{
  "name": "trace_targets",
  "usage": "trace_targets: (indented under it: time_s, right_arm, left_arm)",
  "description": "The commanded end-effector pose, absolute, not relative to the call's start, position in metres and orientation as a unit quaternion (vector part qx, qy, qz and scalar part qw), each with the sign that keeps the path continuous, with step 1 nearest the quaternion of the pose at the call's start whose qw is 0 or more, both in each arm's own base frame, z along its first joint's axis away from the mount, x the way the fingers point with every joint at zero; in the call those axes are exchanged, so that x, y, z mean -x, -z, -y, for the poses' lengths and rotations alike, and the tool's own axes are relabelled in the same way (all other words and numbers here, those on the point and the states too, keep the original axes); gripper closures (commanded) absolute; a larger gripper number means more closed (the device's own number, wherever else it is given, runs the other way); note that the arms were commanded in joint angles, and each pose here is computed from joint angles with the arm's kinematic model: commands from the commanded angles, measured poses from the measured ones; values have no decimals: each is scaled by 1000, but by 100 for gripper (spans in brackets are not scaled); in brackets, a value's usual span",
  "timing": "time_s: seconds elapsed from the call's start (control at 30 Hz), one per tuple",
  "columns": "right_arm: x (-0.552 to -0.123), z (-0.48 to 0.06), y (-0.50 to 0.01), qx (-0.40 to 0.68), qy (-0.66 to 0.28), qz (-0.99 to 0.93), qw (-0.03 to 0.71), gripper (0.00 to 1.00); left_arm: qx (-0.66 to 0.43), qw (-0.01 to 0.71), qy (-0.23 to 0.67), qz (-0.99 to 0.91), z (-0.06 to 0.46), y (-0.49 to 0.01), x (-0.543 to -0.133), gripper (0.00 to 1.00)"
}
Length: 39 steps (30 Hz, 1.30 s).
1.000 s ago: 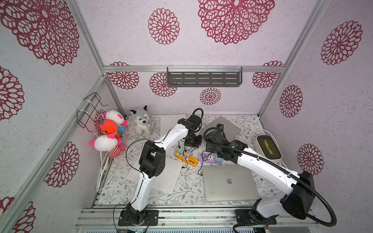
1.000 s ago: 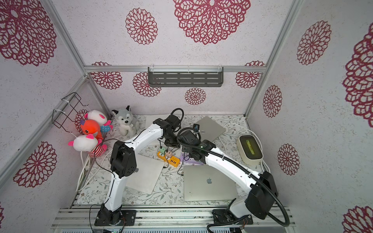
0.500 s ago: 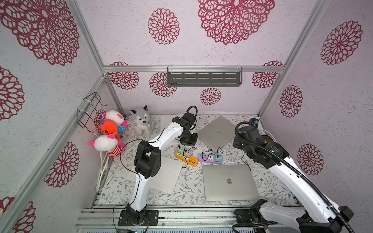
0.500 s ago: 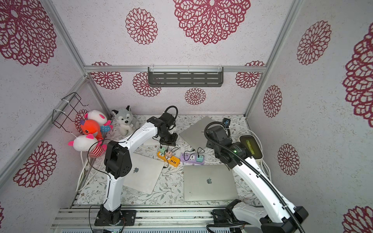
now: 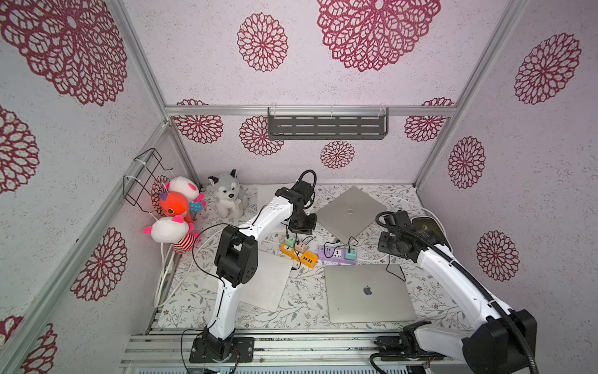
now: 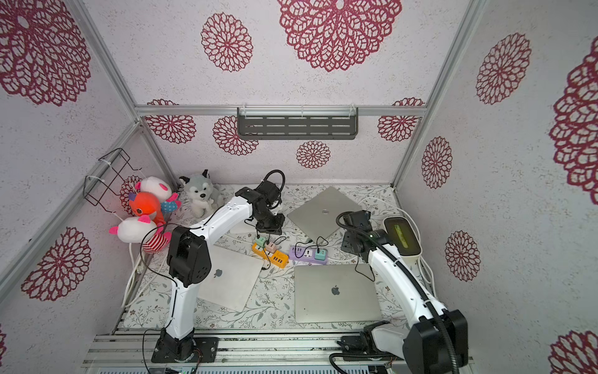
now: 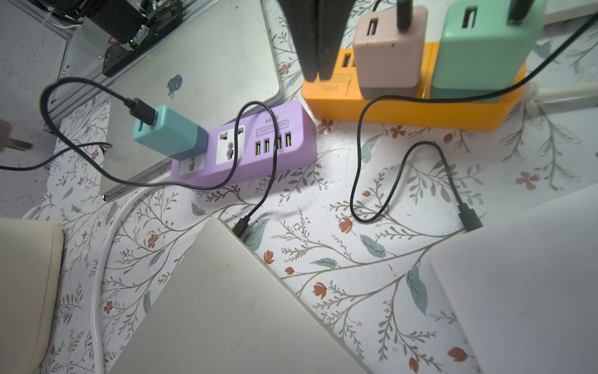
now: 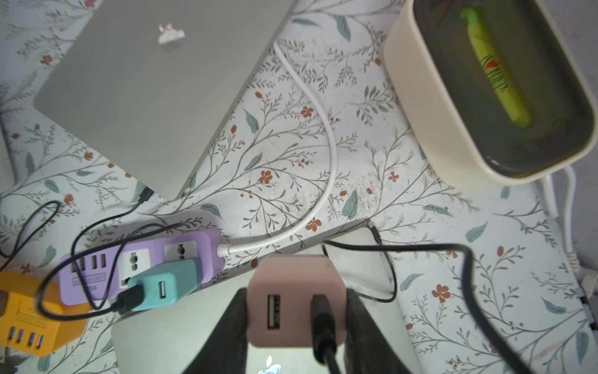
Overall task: Unplug the laptop charger
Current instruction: Place the plug at the center of the board.
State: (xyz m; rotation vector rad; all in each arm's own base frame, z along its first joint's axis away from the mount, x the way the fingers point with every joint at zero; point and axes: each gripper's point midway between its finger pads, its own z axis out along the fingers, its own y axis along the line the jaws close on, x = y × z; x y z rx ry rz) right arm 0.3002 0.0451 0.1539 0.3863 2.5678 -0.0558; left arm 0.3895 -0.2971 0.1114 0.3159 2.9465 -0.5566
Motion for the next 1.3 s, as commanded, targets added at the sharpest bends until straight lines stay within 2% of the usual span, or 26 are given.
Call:
trace_targets:
  time_s: [0.0, 0.57, 1.03, 1.27]
  right_arm:
    - [-319, -53, -150, -133, -11, -952, 275, 64]
    - [-361, -49, -96, -143, -9, -970, 196, 63]
    - [-370, -51, -62, -144, -16, -979, 142, 62]
    - [-382, -47, -44, -149, -18, -982, 118, 57]
  left_arm:
    - [-102, 77, 193, -973, 294, -126, -391, 100]
    - [-95, 76, 203, -972, 291, -127, -395, 100]
    - [-90, 80, 206, -971, 288, -132, -405, 100]
    - [-88, 79, 207, -971, 288, -130, -408, 100]
